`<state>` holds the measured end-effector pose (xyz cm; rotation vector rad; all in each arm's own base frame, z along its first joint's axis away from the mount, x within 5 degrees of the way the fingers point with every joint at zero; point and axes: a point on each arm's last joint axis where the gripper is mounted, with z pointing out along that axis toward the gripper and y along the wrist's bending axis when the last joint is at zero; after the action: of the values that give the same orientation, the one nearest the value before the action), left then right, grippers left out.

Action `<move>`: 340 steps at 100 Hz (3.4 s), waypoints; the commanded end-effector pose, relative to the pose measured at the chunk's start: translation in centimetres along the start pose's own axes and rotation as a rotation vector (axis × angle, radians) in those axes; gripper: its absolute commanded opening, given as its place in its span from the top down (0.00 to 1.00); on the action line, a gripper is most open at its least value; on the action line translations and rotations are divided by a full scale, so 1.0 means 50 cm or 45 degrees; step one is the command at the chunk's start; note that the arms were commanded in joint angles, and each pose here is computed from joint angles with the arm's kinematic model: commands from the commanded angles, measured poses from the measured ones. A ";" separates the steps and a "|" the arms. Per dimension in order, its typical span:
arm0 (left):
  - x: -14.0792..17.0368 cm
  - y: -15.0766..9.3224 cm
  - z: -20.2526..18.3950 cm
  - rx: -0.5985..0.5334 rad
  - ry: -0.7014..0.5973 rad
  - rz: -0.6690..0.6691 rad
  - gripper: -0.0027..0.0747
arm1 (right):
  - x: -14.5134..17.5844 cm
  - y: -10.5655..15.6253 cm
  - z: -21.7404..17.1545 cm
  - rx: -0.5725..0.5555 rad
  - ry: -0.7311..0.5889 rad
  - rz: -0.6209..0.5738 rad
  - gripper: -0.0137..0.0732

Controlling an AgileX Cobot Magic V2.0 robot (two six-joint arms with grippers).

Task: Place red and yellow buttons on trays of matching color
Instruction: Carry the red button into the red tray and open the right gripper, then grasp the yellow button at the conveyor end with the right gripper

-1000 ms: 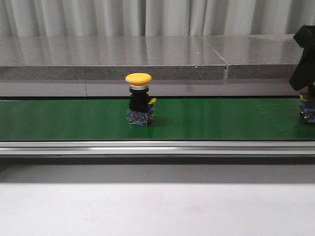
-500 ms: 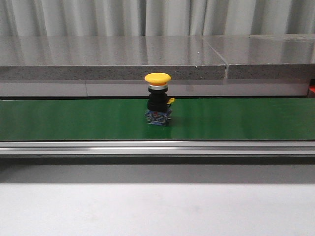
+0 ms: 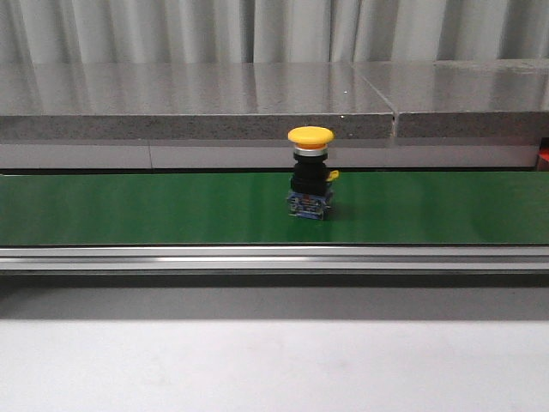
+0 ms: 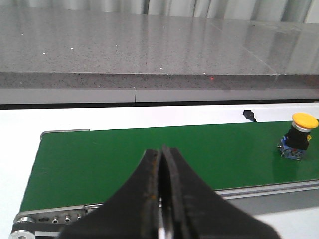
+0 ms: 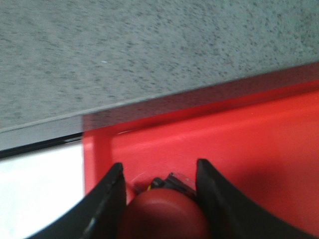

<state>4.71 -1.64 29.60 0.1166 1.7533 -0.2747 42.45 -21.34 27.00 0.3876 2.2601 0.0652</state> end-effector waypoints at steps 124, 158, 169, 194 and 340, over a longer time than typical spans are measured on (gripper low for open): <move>-0.027 -0.003 -0.004 0.012 -0.103 -0.006 0.99 | -0.061 0.008 -0.052 -0.051 -0.071 -0.021 0.11; -0.027 -0.003 -0.004 0.012 -0.103 -0.006 0.99 | -0.072 0.077 -0.211 -0.154 -0.086 -0.042 0.11; -0.027 -0.003 -0.004 0.012 -0.103 -0.006 0.99 | -0.042 0.092 -0.250 -0.154 -0.072 -0.032 0.11; -0.027 -0.003 -0.004 0.012 -0.103 -0.006 0.99 | 0.062 0.144 -0.327 -0.153 -0.056 -0.039 0.11; -0.027 -0.003 -0.004 0.012 -0.103 -0.006 0.99 | 0.298 0.367 -0.203 -0.401 0.196 -0.455 0.29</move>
<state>4.70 -1.63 29.59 0.1176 1.7548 -0.2729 30.11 1.41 24.39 -0.2314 2.4596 0.2756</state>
